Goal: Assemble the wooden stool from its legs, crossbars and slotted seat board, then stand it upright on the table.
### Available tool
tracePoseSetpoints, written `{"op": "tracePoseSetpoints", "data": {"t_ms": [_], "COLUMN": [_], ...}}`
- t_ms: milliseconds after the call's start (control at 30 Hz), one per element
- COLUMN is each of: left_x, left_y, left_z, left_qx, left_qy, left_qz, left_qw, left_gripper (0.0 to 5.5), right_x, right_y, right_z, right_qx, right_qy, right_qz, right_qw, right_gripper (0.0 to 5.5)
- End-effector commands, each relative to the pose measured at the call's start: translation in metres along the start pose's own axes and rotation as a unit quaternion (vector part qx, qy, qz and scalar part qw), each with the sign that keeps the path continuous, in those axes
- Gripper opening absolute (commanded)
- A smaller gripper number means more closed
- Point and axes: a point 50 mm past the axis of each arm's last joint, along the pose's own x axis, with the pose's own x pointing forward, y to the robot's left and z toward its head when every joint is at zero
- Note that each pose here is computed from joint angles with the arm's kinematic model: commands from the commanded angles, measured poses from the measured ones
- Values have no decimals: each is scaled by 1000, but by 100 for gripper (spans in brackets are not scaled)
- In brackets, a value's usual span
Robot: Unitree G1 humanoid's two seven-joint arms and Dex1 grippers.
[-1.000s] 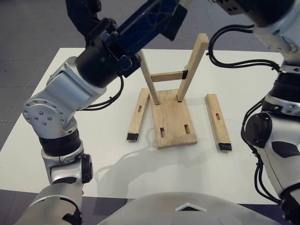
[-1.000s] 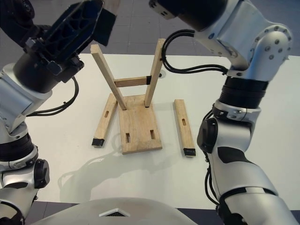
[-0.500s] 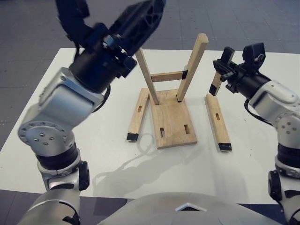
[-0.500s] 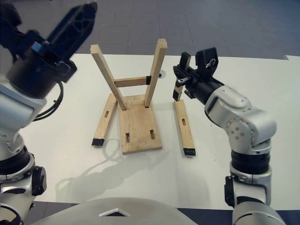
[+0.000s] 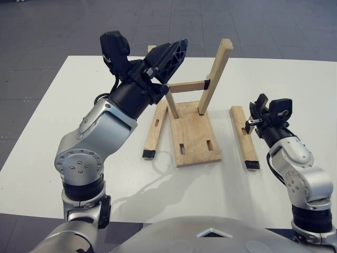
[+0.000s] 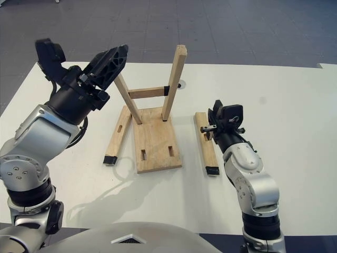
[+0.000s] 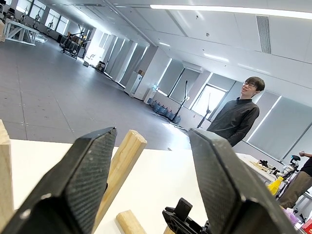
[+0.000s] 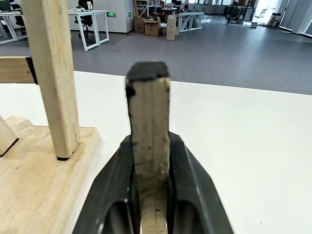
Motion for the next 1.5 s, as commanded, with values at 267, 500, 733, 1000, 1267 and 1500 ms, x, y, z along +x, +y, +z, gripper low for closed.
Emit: {"op": "tracePoseSetpoints", "data": {"t_ms": [267, 500, 733, 1000, 1267, 1500], "left_x": [3, 4, 4, 4, 5, 7], "left_y": [2, 1, 1, 2, 3, 2], "left_z": [-1, -1, -1, -2, -4, -4], "left_qx": [6, 8, 7, 9, 12, 13], "left_qy": [5, 6, 8, 8, 7, 11], "left_qz": [7, 7, 6, 7, 4, -1], "left_qw": [1000, 1000, 1000, 1000, 1000, 1000], "left_gripper": [274, 274, 274, 274, 274, 274], "right_x": [11, 14, 11, 18, 14, 10], "right_y": [-9, -13, -17, -23, -7, -7], "right_z": [-15, -8, -24, 1, 6, -17], "right_qx": [-1, -19, -21, -26, 19, 28], "right_qy": [-9, -27, 4, -36, -47, -14], "right_qz": [-12, -39, -86, -93, -51, -50], "right_qw": [1000, 999, 996, 995, 997, 998], "right_gripper": [40, 40, 40, 40, 40, 40]}}
